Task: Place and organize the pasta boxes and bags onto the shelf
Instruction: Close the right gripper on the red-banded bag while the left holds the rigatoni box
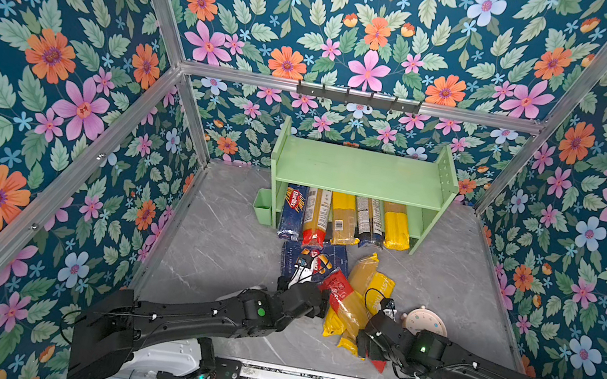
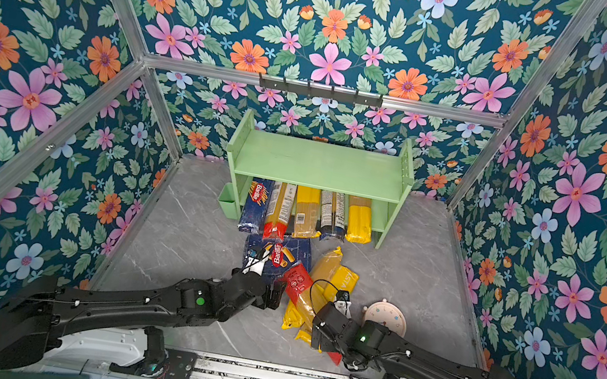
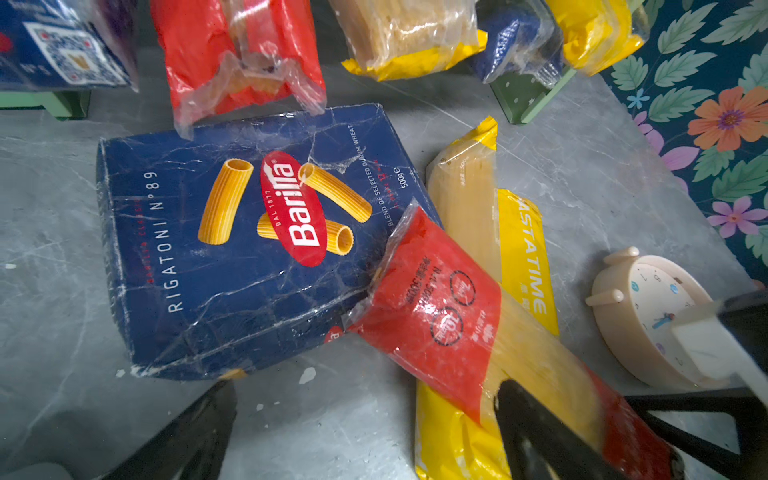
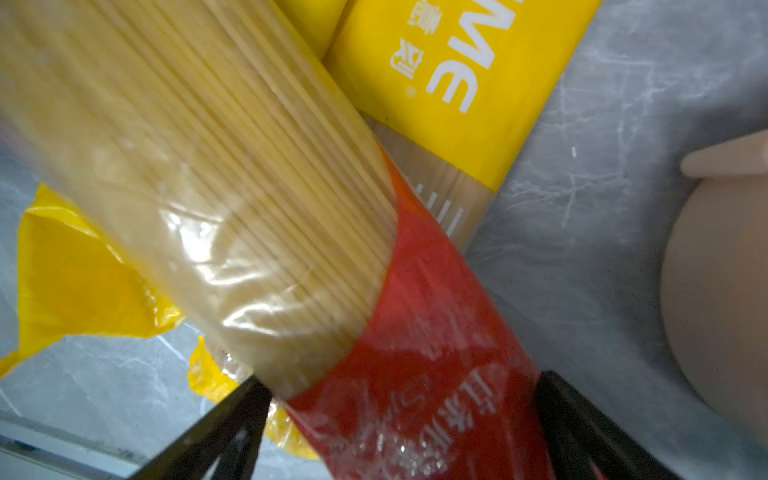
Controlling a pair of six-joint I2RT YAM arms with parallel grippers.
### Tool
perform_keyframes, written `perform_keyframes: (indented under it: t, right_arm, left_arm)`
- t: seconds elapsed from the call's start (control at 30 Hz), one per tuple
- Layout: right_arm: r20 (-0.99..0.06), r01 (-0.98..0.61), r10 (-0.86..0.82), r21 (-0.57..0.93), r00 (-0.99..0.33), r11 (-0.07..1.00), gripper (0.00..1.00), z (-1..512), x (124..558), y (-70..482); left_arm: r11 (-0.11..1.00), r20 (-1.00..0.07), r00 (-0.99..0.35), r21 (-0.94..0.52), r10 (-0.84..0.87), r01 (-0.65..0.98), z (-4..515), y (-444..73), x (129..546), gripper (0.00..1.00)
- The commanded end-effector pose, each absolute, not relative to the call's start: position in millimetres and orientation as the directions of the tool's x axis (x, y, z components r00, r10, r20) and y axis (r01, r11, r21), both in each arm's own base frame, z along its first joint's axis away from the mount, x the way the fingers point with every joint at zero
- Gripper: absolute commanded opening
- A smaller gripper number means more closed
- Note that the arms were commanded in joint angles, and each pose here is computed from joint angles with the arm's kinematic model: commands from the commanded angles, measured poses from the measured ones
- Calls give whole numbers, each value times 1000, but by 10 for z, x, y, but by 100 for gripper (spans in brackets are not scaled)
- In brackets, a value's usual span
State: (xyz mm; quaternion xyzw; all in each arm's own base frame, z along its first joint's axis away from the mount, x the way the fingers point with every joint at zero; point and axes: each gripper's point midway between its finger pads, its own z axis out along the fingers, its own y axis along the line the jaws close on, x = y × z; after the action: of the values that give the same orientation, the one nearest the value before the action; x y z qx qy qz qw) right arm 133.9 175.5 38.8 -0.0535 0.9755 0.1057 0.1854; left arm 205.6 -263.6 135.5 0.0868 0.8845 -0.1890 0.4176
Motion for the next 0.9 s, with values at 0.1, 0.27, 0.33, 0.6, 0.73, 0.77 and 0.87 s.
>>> perform_keyframes:
  t: [0.1, 0.27, 0.33, 0.6, 0.73, 0.77, 0.87]
  right_arm:
    - [-393, -205, -94, 250, -915, 946, 99, 481, 1445, 2110]
    - [-396, -212, -97, 259, -913, 942, 99, 491, 1424, 2116]
    - [-404, -210, -90, 264, -910, 941, 99, 488, 1375, 2055]
    - [-408, -168, -39, 285, -912, 944, 99, 438, 1192, 1768]
    - [-399, -165, -41, 281, -916, 945, 99, 413, 1167, 1750]
    - [-395, -166, -47, 274, -918, 947, 99, 401, 1159, 1744]
    - [-381, -169, -63, 250, -922, 953, 99, 351, 1142, 1734]
  left_arm:
    - [919, -774, -634, -262, -18, 294, 1378, -2569, 2051, 100]
    - [919, -772, -636, -270, -27, 288, 1381, -2548, 2042, 100]
    - [919, -771, -636, -269, -25, 290, 1378, -2548, 2038, 100]
    - [927, -772, -636, -241, -4, 286, 1379, -2588, 2075, 100]
    - [925, -773, -635, -245, -7, 289, 1393, -2612, 2082, 100]
    - [926, -771, -637, -244, -5, 288, 1386, -2605, 2079, 100]
    - [926, -768, -640, -250, -12, 283, 1384, -2582, 2067, 100]
